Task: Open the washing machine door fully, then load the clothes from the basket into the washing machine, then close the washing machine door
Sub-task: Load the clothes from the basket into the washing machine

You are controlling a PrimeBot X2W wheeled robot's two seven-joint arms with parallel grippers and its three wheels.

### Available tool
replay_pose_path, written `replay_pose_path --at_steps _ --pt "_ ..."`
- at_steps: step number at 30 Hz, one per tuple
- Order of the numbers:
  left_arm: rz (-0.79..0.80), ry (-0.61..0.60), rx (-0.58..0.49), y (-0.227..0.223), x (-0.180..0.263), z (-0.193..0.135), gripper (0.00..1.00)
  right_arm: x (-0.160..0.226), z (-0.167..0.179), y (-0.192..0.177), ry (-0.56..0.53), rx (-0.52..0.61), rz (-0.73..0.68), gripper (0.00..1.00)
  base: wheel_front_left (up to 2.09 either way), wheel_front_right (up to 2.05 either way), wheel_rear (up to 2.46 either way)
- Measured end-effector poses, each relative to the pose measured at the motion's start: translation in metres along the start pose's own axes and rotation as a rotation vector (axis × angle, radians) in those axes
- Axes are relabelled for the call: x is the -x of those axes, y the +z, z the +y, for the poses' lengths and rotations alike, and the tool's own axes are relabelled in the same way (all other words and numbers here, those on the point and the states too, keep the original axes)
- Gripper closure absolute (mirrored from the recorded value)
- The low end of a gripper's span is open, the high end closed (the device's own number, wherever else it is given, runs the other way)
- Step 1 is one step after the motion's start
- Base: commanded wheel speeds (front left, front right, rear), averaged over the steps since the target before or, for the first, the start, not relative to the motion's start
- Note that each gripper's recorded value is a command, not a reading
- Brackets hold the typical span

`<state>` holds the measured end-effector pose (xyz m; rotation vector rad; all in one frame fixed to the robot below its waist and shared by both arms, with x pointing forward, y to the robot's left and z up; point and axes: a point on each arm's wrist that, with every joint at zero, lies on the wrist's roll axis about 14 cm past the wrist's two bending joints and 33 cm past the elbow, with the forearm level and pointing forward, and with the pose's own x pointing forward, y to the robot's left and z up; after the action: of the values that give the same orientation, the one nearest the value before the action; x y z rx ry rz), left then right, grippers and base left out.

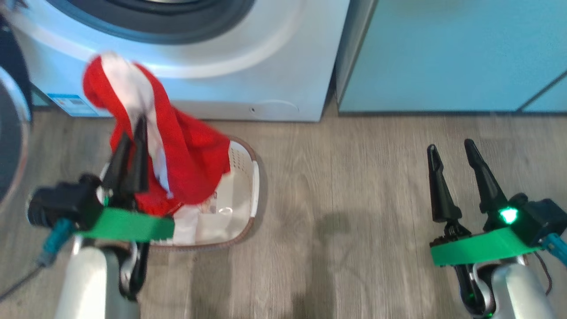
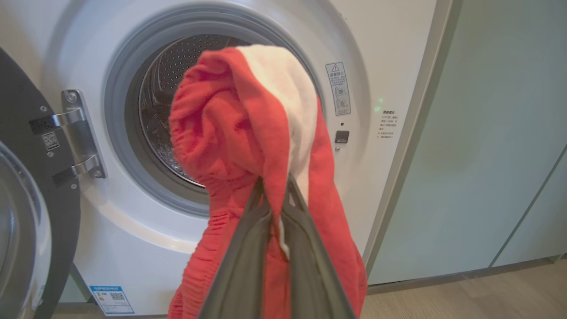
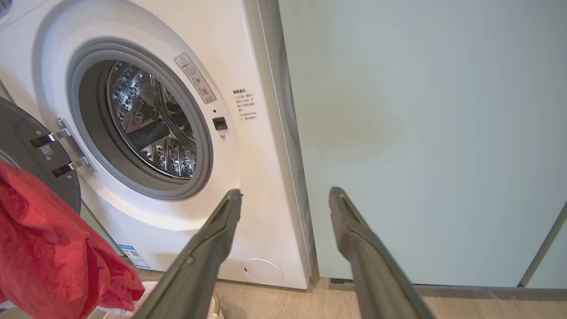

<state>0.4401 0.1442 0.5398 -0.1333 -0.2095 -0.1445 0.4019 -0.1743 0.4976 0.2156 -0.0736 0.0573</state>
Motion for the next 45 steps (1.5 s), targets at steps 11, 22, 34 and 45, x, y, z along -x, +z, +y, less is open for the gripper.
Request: replay_pose_path --at_steps 11,22,34,45 --pt "-0.073 0.032 0.030 -0.027 -0.104 0.020 1.00 -0.020 -0.028 -0.042 -0.069 0.011 0.096 0.00 0.00 0.00 0.00" --pt "-0.108 0.039 0.034 -0.071 -0.220 0.044 1.00 -0.027 -0.060 -0.080 -0.148 0.021 0.184 0.00 0.00 0.00 0.00" --pt "0.007 -0.045 -0.085 -0.116 -0.307 0.054 1.00 -0.021 -0.078 -0.119 -0.198 0.015 0.282 0.00 0.00 0.00 0.00" --pt "-0.056 -0.079 -0.162 -0.107 -0.358 0.057 1.00 -0.022 -0.078 -0.136 -0.200 -0.018 0.322 0.00 0.00 0.00 0.00"
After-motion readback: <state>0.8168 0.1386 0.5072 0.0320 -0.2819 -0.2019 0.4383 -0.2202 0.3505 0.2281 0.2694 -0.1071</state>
